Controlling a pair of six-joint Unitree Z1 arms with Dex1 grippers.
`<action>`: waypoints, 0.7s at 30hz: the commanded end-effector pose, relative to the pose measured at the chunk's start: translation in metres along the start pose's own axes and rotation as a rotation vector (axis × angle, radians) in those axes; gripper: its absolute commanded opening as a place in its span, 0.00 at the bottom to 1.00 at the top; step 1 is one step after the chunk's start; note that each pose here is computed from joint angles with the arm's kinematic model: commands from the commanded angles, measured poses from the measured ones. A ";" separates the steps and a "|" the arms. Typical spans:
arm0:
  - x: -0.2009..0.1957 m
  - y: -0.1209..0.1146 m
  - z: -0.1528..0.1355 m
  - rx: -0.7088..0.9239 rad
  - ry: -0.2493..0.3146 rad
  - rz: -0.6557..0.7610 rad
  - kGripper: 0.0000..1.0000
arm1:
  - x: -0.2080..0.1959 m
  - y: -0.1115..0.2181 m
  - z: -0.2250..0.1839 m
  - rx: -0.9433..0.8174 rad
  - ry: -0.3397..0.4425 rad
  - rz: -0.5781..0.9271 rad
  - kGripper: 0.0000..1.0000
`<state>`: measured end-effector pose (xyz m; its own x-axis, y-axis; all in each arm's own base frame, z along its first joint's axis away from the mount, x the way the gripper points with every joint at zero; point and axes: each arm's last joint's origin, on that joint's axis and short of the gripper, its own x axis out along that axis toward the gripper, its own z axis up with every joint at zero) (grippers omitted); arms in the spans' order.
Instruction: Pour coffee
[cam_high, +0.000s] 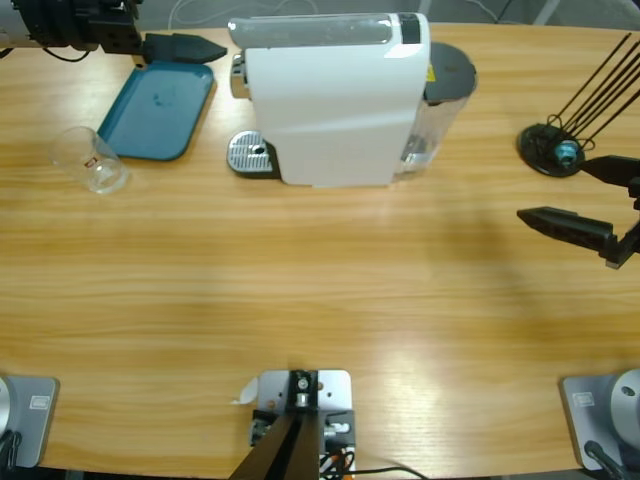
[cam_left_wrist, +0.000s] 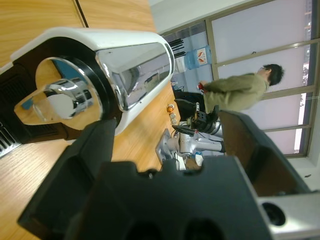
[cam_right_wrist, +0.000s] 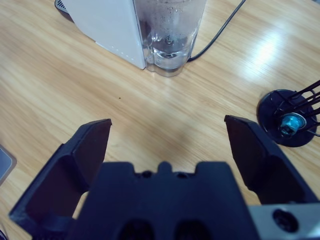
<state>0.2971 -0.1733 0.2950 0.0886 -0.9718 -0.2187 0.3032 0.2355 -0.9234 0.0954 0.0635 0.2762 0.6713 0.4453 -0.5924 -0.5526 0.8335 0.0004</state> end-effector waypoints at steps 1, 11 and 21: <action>0.010 0.024 0.015 -0.043 0.004 0.000 0.89 | -0.001 0.001 -0.008 0.004 0.006 0.002 0.99; 0.016 0.025 0.030 -0.028 0.000 -0.017 0.89 | 0.001 0.001 -0.008 0.004 0.010 0.002 0.98; 0.018 0.025 0.027 -0.025 0.027 -0.037 0.47 | 0.002 0.001 -0.007 0.004 0.012 0.005 0.98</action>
<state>0.3240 -0.1814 0.2958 0.0843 -0.9789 -0.1863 0.3252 0.2037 -0.9235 0.0954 0.0635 0.2763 0.6715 0.4455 -0.5922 -0.5526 0.8335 0.0004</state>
